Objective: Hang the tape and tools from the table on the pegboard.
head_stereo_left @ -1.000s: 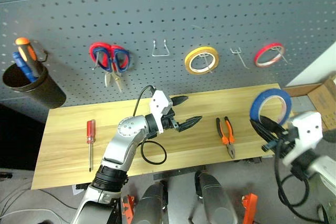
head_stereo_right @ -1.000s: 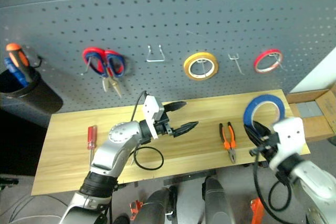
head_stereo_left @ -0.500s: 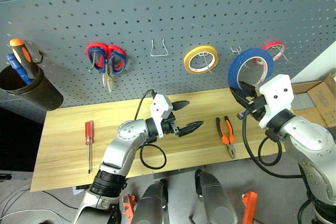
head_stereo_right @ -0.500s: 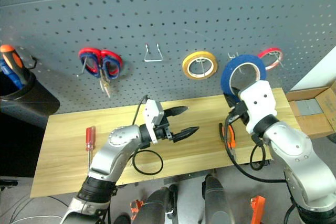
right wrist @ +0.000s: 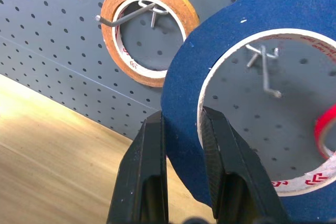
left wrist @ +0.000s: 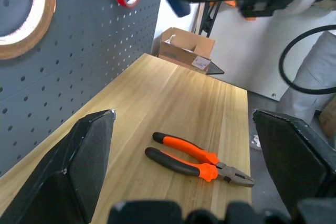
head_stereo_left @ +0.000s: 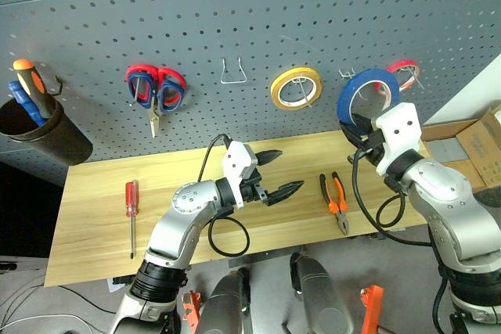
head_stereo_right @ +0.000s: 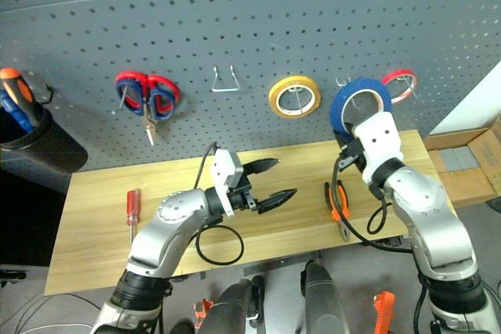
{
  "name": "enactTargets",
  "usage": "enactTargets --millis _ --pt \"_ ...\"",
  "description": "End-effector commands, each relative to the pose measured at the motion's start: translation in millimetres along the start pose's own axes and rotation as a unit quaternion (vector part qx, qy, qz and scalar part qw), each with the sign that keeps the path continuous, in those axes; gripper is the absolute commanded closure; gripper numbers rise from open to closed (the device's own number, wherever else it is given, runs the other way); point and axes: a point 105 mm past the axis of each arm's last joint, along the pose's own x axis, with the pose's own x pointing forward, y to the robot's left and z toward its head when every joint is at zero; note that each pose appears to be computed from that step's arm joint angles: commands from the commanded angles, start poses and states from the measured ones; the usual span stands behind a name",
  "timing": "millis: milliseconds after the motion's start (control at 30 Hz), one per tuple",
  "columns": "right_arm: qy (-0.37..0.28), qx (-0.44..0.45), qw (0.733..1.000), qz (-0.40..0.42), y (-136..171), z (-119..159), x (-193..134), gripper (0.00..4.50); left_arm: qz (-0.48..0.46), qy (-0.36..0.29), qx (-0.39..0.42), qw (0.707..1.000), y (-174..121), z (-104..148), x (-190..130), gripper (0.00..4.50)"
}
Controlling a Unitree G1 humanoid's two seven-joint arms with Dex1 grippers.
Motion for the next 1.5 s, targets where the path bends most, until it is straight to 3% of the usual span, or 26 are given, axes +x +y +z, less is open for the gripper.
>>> enactTargets --millis 33,233,367,567,667,733,833,867,1033,1100,1267,1500 --pt "-0.036 -0.016 0.999 -0.002 -4.4 11.3 7.1 4.15 -0.004 -0.021 0.015 1.000 -2.9 14.7 -2.6 0.00" --pt "-0.016 0.006 1.000 -0.006 -10.8 -3.0 24.5 4.15 -0.001 -0.019 0.018 1.000 -2.8 16.7 -3.9 0.00" --pt "-0.003 0.030 0.999 -0.029 -23.3 -11.1 26.8 2.93 0.001 -0.021 0.020 1.000 -1.9 18.7 -2.7 0.00" --pt "-0.014 0.023 0.999 -0.018 -18.6 -1.7 13.3 0.96 0.004 -0.022 0.014 1.000 -0.4 18.8 -2.4 0.00" --pt "0.036 0.034 0.999 0.012 -2.0 -10.5 -12.6 0.03 0.003 -0.011 0.013 1.000 -0.1 14.3 -5.1 0.00" --pt "0.081 0.061 0.994 0.048 13.2 -20.8 -32.6 0.03 -0.005 0.004 0.016 1.000 -0.9 9.0 -8.5 0.00" --pt "0.119 0.211 0.958 0.154 67.1 -36.7 -76.2 0.03 -0.041 0.062 0.011 0.997 -9.2 -17.8 -25.1 0.00" --pt "0.142 0.236 0.950 0.147 73.7 -48.8 -82.2 0.03 -0.040 0.072 0.004 0.997 -10.3 -23.9 -30.5 0.00" --pt "0.286 0.213 0.933 -0.037 44.7 -120.1 -70.2 0.03 -0.042 0.121 0.004 0.992 -12.6 -45.9 -53.3 0.00" --pt "0.312 0.193 0.927 -0.080 36.8 -131.8 -62.9 0.03 -0.044 0.131 0.008 0.990 -13.9 -49.5 -58.4 0.00" --pt "0.356 0.203 0.908 -0.088 44.8 -143.6 -60.8 0.03 -0.033 0.130 -0.002 0.991 -15.0 -48.8 -62.9 0.00" --pt "0.370 0.226 0.899 -0.069 53.5 -147.8 -56.8 0.03 -0.028 0.134 -0.005 0.991 -17.9 -51.9 -64.7 0.00"
